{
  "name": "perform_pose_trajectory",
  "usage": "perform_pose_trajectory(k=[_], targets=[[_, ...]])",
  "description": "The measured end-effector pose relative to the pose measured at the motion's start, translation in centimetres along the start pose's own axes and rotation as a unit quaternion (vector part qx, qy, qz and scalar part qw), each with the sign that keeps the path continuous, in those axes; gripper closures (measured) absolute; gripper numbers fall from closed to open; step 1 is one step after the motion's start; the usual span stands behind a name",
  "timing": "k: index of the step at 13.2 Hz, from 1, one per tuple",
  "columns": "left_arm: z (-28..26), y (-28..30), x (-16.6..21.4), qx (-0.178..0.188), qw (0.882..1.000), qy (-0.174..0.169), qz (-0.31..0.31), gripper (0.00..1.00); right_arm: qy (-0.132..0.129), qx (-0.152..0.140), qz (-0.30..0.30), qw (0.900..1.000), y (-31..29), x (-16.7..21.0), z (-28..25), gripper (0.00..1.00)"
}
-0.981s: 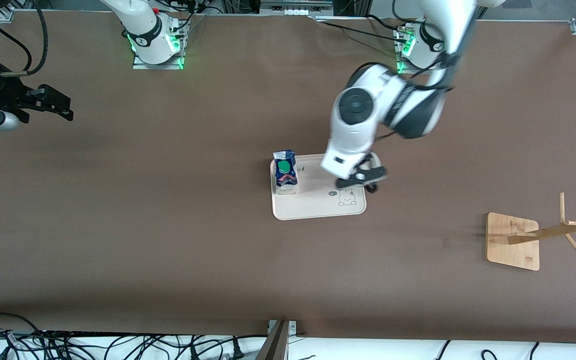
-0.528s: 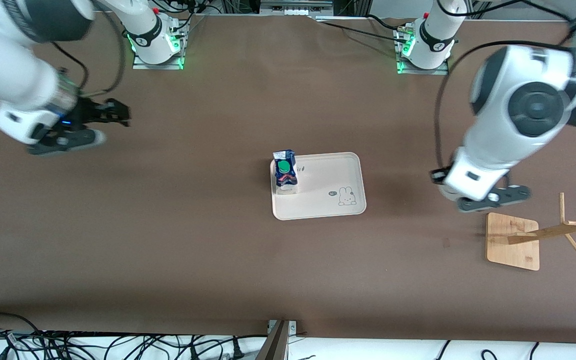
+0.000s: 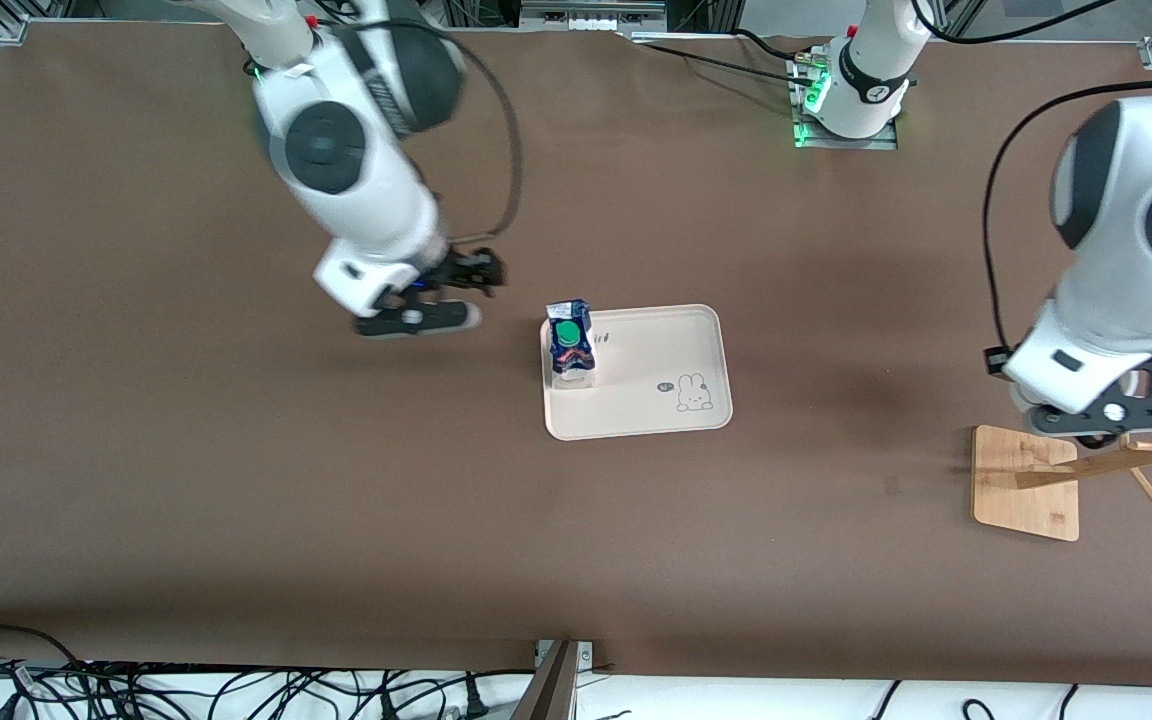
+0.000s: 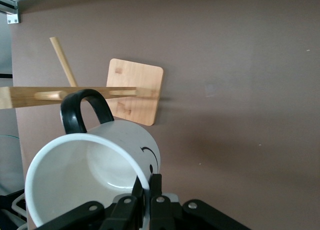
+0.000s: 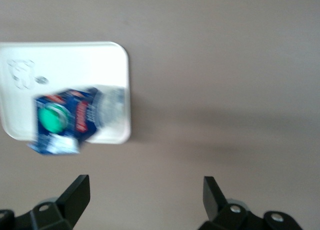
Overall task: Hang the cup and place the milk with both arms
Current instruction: 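Carry the mug to the wooden stand while the right gripper reaches the carton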
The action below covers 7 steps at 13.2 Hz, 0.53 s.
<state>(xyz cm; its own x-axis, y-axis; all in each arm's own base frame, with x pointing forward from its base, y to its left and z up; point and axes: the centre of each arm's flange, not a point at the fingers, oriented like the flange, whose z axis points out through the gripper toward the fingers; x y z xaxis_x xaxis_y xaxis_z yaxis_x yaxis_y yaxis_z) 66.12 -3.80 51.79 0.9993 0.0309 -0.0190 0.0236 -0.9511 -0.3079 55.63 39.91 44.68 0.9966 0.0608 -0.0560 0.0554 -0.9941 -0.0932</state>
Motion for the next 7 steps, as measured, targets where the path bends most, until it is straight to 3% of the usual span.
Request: perform_pose_trajectory(k=[3,7], targets=[[0.9,-3.3,0.6,-0.019,0.999,0.008,0.027,0.93,0.016,0.012,0.008,1.000,-6.6,0.0,2.9,0.00],[0.6,-3.7,1.1,-0.025,0.998,0.030,0.055,0.93,0.017,0.010,0.019,1.000,-10.3,-1.3,6.7,0.00]])
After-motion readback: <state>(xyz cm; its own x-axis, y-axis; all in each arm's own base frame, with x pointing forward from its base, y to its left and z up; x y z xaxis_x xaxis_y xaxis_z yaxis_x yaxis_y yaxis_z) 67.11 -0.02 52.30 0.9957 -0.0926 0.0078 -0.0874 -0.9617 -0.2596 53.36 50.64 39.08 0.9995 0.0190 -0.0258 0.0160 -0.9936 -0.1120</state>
